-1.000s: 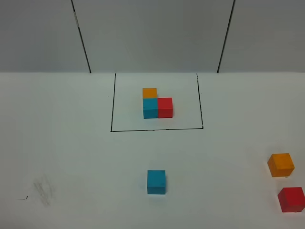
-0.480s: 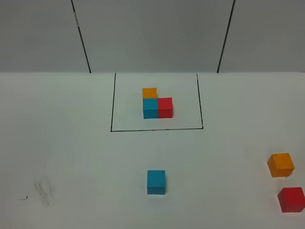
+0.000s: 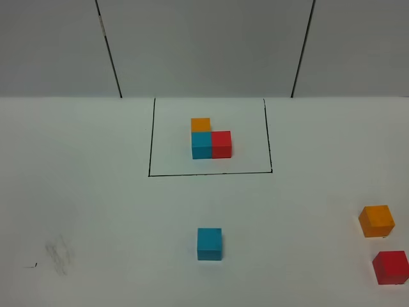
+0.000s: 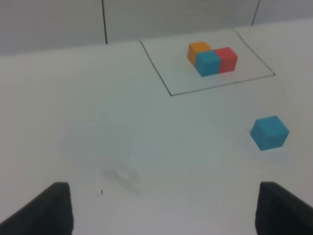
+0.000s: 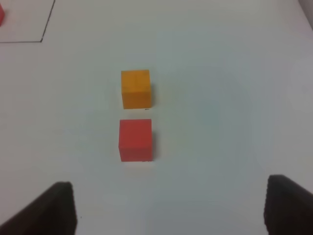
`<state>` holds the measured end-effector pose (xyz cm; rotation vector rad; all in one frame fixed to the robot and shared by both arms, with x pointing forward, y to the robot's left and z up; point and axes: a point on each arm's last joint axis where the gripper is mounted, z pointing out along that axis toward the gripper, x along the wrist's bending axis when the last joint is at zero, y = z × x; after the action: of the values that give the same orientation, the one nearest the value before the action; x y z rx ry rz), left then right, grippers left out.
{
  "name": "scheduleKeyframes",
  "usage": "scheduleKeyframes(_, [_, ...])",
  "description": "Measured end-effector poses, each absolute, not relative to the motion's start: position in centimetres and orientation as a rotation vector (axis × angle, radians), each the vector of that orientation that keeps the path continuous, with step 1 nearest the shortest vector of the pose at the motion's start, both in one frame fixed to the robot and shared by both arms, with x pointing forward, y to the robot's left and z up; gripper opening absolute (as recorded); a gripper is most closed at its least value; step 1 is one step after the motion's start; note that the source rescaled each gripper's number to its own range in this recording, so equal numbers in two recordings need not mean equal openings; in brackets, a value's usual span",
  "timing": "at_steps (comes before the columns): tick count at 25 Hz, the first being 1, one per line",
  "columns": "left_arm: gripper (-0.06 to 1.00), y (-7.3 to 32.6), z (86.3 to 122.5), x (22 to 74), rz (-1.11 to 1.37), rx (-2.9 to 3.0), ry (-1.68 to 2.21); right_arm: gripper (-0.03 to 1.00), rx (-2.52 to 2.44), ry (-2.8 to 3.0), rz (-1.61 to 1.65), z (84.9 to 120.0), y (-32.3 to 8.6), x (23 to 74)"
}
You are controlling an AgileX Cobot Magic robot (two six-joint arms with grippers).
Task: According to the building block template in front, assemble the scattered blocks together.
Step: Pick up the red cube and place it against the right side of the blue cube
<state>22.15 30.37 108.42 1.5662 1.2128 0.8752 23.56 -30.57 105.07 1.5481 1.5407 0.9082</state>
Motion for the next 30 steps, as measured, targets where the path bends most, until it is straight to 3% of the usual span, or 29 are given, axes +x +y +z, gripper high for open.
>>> scheduleKeyframes(9, [0.72,30.1,105.5,23.2,0.777,1.646,1.335,0.61,1.548,1.541,0.908,105.1,-30.6,23.6])
scheduleKeyframes(30, [0.72,29.9,105.4,23.2,0.933,1.478,1.589,0.61,1.548,1.541,0.908,105.1,-30.6,23.6])
